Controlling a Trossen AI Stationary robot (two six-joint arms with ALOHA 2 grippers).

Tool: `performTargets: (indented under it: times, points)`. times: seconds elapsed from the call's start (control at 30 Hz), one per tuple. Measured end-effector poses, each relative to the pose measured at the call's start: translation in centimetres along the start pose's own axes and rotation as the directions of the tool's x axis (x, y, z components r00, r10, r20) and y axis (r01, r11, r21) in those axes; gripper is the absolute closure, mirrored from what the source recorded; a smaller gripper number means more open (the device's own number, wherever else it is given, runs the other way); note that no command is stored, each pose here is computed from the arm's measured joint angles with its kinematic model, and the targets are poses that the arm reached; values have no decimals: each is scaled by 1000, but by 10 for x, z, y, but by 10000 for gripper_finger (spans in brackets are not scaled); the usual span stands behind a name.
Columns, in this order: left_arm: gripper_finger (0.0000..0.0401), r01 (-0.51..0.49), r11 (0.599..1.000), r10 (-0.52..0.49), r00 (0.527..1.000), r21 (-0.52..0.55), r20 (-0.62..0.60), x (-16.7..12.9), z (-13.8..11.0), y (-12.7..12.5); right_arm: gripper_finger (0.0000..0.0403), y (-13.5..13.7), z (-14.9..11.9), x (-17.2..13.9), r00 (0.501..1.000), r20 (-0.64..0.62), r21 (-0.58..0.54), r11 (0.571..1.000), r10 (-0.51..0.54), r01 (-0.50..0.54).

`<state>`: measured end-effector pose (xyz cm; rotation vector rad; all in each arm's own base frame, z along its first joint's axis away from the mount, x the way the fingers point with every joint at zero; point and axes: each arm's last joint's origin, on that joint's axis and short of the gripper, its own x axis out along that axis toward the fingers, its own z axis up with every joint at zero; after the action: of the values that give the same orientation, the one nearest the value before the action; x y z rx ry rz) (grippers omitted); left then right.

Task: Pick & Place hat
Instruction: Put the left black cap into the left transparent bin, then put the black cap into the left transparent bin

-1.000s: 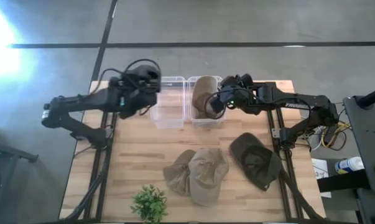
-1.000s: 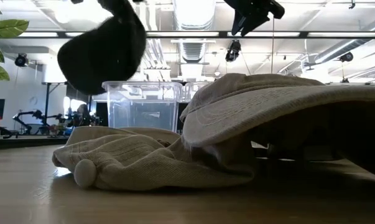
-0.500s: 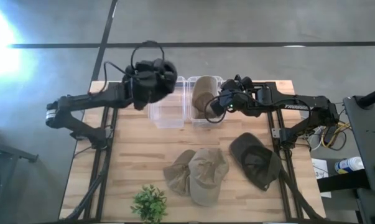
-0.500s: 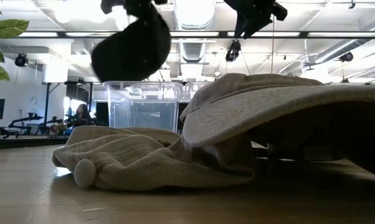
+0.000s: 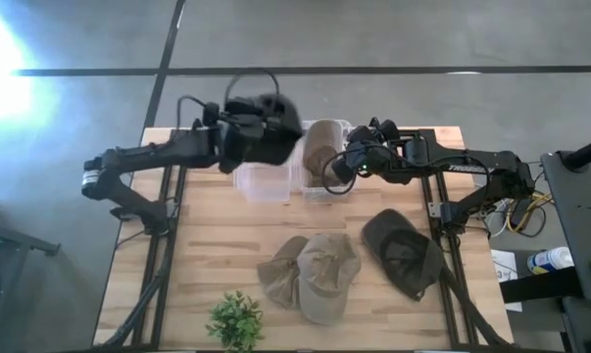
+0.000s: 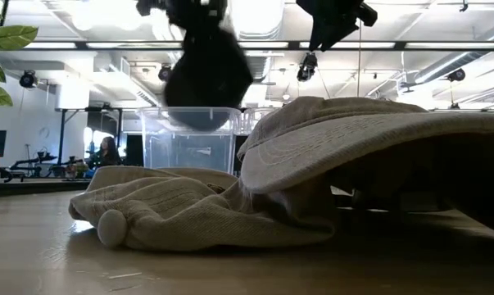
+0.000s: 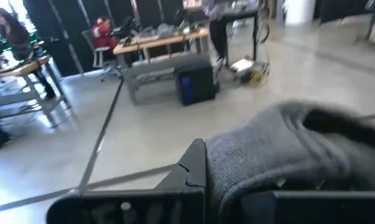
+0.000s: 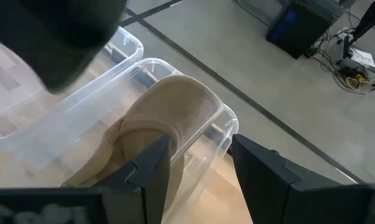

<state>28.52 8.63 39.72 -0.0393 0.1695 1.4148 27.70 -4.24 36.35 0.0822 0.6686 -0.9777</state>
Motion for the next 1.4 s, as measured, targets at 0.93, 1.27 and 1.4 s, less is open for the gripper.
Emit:
performTargets:
  times: [0.93,1.27,1.4]
  points:
    - [230,120,987,-161,802,-107,-575,-1,-90,3,234,-3,-3,3,999,-25,-23,1000,-21,20]
    - [224,128,988,-152,775,-82,-613,-15,-76,32,234,-5,-20,1,954,-269,-95,983,128,-159]
    - [224,143,984,-177,820,-104,-545,-22,-61,48,234,-11,-32,-6,898,-414,-160,959,149,-233]
